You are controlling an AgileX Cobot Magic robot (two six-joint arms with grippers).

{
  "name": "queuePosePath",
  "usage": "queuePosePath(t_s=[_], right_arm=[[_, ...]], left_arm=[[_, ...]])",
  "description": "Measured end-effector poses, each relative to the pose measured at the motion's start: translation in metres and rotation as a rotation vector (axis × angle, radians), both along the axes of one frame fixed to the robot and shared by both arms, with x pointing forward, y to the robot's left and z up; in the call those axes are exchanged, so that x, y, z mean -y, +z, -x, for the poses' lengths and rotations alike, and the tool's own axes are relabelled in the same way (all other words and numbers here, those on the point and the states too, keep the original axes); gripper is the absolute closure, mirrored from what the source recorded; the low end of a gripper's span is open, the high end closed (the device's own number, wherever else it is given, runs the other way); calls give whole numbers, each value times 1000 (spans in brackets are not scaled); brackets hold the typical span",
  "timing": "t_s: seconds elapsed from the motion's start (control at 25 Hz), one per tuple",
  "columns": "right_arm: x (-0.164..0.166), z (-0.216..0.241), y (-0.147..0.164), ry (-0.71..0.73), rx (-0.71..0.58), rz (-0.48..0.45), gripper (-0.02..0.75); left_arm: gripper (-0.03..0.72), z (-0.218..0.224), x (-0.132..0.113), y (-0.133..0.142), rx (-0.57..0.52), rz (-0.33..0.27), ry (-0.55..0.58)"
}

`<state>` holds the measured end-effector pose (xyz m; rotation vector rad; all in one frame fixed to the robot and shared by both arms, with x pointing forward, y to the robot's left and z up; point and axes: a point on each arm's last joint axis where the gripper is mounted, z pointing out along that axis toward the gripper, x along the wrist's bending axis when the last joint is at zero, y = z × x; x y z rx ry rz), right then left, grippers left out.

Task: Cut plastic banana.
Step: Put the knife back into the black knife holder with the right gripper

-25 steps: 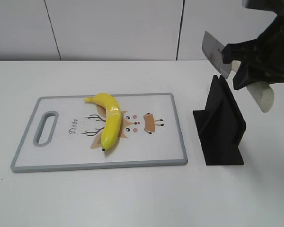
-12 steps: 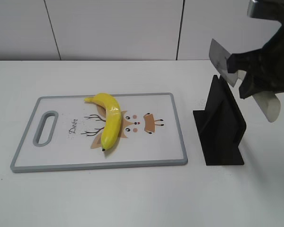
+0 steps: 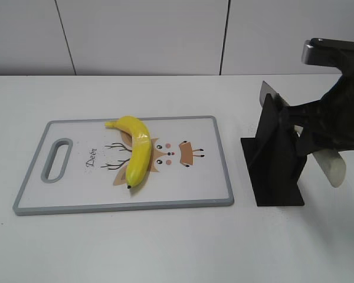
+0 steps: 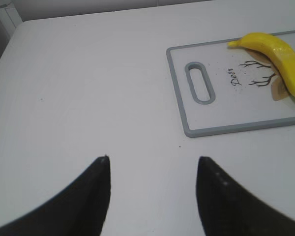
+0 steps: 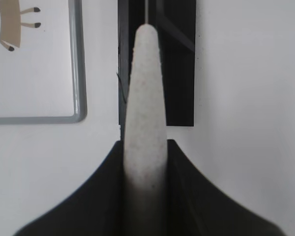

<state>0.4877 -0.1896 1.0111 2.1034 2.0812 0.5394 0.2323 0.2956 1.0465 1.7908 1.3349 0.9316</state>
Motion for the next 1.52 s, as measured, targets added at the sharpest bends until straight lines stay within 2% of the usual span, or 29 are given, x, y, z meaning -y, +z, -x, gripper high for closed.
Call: queuePosePath(t_s=[0.28,0.32,0.56,0.64,1.0,1.24,1.52], right_arm=[[-3,1,-2,-20,-28,-36,555],[-3,2,-2,-22,-32,-38,516],[-3,2,-2,-24,-38,-40,172],[-3,3,-1,-9,-32,-39,115],[15,49,53,189,154,-49,94],[42,112,54,323,292,-15,96],[73,181,52,351,459,-17,126]], left_arm=[[173,0,0,0,1,1,0],[173,0,0,0,1,1,0],[174,0,0,0,1,1,0],[175,0,0,0,1,1,0],[176,0,0,0,1,1,0],[176,0,0,0,1,1,0],[176,0,0,0,1,1,0]])
